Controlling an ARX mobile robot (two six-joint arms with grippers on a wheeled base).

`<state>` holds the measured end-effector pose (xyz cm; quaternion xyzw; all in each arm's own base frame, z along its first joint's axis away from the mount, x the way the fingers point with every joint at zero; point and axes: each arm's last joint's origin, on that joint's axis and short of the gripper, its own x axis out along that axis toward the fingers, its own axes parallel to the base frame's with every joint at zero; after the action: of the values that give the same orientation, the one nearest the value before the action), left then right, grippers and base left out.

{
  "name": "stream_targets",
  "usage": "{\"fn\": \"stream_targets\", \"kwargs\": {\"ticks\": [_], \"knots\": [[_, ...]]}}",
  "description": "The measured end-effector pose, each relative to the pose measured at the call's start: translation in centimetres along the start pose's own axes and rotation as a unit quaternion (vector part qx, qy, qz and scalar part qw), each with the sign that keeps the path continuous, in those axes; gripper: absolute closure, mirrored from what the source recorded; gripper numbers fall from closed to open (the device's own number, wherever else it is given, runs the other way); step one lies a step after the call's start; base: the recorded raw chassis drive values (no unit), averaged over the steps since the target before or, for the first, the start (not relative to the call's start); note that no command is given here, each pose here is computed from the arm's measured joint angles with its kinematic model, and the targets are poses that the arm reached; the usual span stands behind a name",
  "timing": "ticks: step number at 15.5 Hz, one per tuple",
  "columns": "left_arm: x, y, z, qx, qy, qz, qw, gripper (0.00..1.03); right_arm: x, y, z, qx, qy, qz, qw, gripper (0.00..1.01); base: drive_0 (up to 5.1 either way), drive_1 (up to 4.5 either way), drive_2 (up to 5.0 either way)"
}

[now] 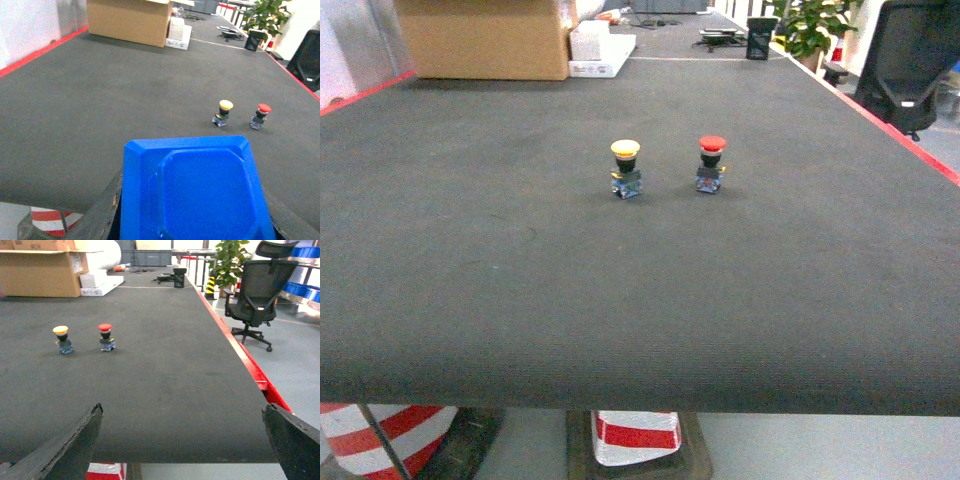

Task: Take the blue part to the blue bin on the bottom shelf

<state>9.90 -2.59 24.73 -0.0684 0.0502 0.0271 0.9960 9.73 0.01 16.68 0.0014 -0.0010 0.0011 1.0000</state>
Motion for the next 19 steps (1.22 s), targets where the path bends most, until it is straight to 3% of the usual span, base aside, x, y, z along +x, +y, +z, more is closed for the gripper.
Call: {"fn": "stream_targets", "kwargs": {"ticks": [19], "knots": [[0.05,-0.05,-0.04,0.001,0.003,-0.002,1.0,0.59,0.0,-0.01,-0.01,0.0,0.0,-0.001,1.0,0.03,-1.7,-1.67,-1.7]]}}
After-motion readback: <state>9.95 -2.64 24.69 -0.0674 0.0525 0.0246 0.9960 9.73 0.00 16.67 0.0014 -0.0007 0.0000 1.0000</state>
